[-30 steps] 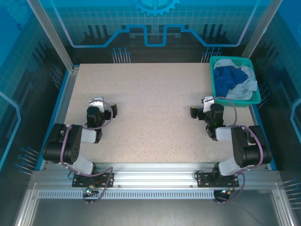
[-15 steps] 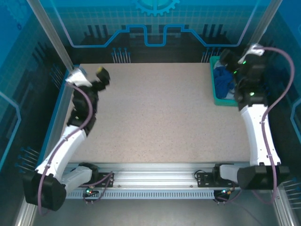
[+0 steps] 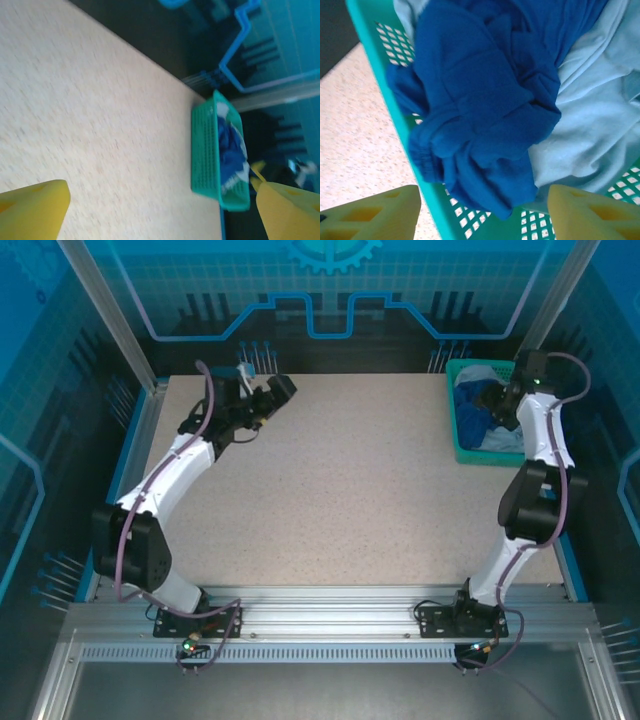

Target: Fold and stack the t-shirts

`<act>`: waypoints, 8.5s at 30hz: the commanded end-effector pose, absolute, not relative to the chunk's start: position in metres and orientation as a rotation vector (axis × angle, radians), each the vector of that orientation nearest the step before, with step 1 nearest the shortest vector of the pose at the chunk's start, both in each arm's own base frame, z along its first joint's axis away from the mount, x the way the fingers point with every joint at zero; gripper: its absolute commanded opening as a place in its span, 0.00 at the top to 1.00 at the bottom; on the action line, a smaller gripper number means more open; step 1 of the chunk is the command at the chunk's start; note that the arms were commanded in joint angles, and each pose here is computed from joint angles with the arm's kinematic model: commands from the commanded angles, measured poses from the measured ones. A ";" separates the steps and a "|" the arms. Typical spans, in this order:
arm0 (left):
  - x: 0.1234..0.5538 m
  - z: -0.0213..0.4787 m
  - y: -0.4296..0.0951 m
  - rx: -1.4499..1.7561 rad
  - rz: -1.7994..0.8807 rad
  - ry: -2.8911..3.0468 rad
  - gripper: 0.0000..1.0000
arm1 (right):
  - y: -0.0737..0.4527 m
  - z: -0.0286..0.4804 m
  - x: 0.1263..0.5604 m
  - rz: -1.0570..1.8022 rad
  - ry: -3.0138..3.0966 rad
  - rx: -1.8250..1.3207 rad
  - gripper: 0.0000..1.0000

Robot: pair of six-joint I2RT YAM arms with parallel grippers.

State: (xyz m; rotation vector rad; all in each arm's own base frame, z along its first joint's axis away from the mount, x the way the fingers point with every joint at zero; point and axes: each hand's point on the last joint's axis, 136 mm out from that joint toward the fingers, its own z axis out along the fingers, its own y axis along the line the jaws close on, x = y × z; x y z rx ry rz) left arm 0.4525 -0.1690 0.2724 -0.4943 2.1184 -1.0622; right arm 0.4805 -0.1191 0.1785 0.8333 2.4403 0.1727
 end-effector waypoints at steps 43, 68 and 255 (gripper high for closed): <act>0.376 0.313 -0.107 -0.564 -0.609 2.149 0.22 | 0.248 0.434 0.417 0.758 1.999 -0.290 1.00; 0.295 0.101 -0.162 -1.227 -0.870 2.604 0.26 | 0.191 0.137 0.275 0.598 2.883 0.231 0.59; 0.168 0.019 -0.118 -1.703 -0.507 2.769 0.43 | 0.128 0.092 0.394 0.114 2.823 0.895 1.00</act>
